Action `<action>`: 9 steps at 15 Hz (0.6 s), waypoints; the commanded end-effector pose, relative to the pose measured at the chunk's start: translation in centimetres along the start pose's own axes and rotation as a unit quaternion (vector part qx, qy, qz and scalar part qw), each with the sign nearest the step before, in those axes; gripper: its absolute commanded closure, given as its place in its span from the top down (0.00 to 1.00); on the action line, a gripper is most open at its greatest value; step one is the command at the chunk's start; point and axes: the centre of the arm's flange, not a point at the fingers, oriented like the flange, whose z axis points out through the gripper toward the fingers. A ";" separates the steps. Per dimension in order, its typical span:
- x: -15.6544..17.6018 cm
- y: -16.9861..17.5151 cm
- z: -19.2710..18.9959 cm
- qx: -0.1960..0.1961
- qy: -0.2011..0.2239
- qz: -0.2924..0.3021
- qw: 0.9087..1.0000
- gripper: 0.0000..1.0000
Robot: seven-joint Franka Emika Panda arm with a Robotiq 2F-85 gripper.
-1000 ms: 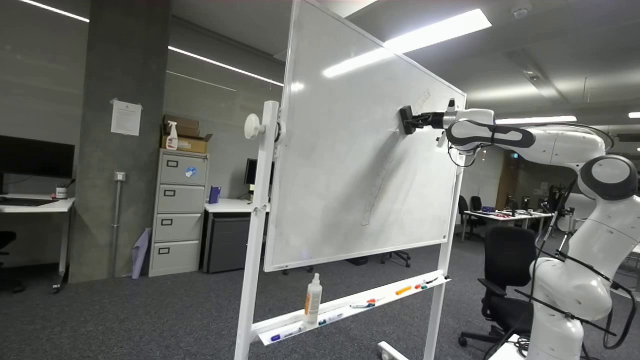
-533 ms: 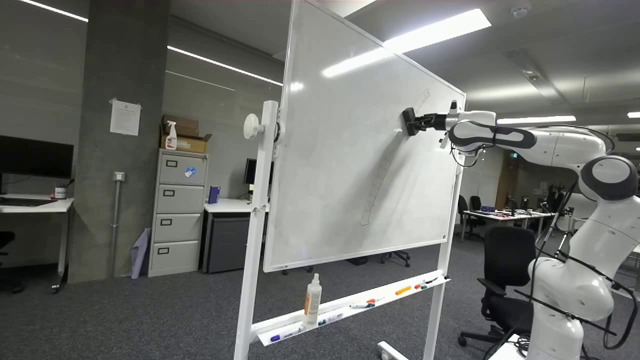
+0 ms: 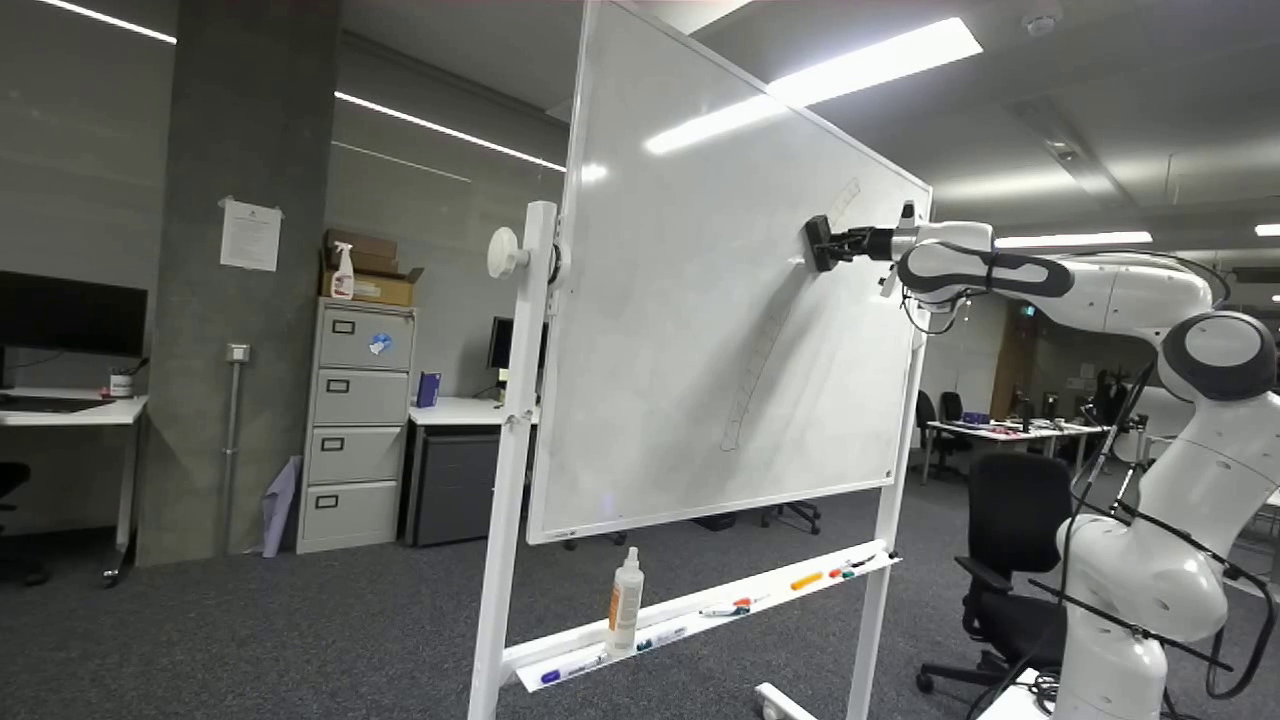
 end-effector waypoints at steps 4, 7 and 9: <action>0.0 0.0 0.0 -0.003 0.002 -0.004 1.000 0.30; 0.3 -0.1 0.3 -0.006 0.002 -0.016 1.000 0.30; 0.7 0.0 0.5 -0.007 0.002 -0.028 1.000 0.30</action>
